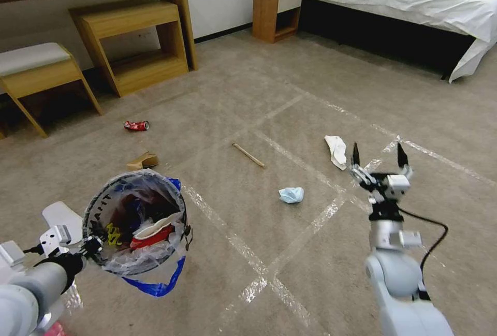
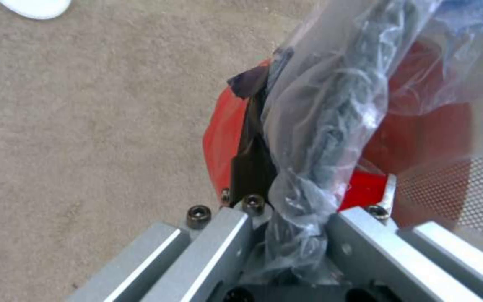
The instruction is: Pick up the trash bin and place the garbage on the floor into it.
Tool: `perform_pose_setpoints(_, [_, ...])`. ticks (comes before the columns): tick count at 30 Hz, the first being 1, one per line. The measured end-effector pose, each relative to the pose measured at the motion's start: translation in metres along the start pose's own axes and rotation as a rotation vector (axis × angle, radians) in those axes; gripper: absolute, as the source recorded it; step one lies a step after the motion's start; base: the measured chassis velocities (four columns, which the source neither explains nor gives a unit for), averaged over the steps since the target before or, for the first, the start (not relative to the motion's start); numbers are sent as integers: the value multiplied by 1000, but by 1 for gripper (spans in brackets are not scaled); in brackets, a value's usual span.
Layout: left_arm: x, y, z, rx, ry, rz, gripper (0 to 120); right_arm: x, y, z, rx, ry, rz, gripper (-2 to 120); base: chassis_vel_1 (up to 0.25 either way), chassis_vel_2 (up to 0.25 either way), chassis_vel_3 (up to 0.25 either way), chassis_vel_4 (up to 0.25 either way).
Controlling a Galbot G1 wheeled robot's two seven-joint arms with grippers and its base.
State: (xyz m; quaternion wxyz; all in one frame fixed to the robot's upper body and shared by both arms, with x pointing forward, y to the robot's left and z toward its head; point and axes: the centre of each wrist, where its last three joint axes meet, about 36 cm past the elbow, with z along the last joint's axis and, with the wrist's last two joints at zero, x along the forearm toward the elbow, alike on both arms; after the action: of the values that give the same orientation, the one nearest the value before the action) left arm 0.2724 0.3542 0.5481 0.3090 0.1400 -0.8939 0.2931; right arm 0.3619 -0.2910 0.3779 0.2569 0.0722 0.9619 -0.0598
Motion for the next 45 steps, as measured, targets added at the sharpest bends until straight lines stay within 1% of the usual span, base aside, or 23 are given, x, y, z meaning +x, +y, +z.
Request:
perform_pose_setpoints(3, [-2, -1, -1, -2, 1, 20, 0, 15, 0, 0, 18, 0, 41, 100, 0, 0, 0, 0])
perform_pose_setpoints(8, [-4, -2, -1, -11, 5, 42, 0, 33, -2, 3, 51, -18, 61, 100, 0, 0, 0, 0])
perform_pose_setpoints(16, [-8, -5, -2, -15, 13, 74, 0, 49, -2, 10, 84, -31, 80, 100, 0, 0, 0, 0])
perform_pose_setpoints(27, [-13, -4, -3, -22, 15, 87, 0, 57, 1, 13, 88, -33, 78, 100, 0, 0, 0, 0])
perform_pose_setpoints(32, [-14, -4, -4, -24, 15, 91, 0, 56, -1, 14, 94, -37, 83, 100, 0, 0, 0, 0])
perform_pose_setpoints(45, [-25, -2, -7, -20, 22, 91, 0, 54, -8, 23, 107, -45, 94, 100, 0, 0, 0, 0])
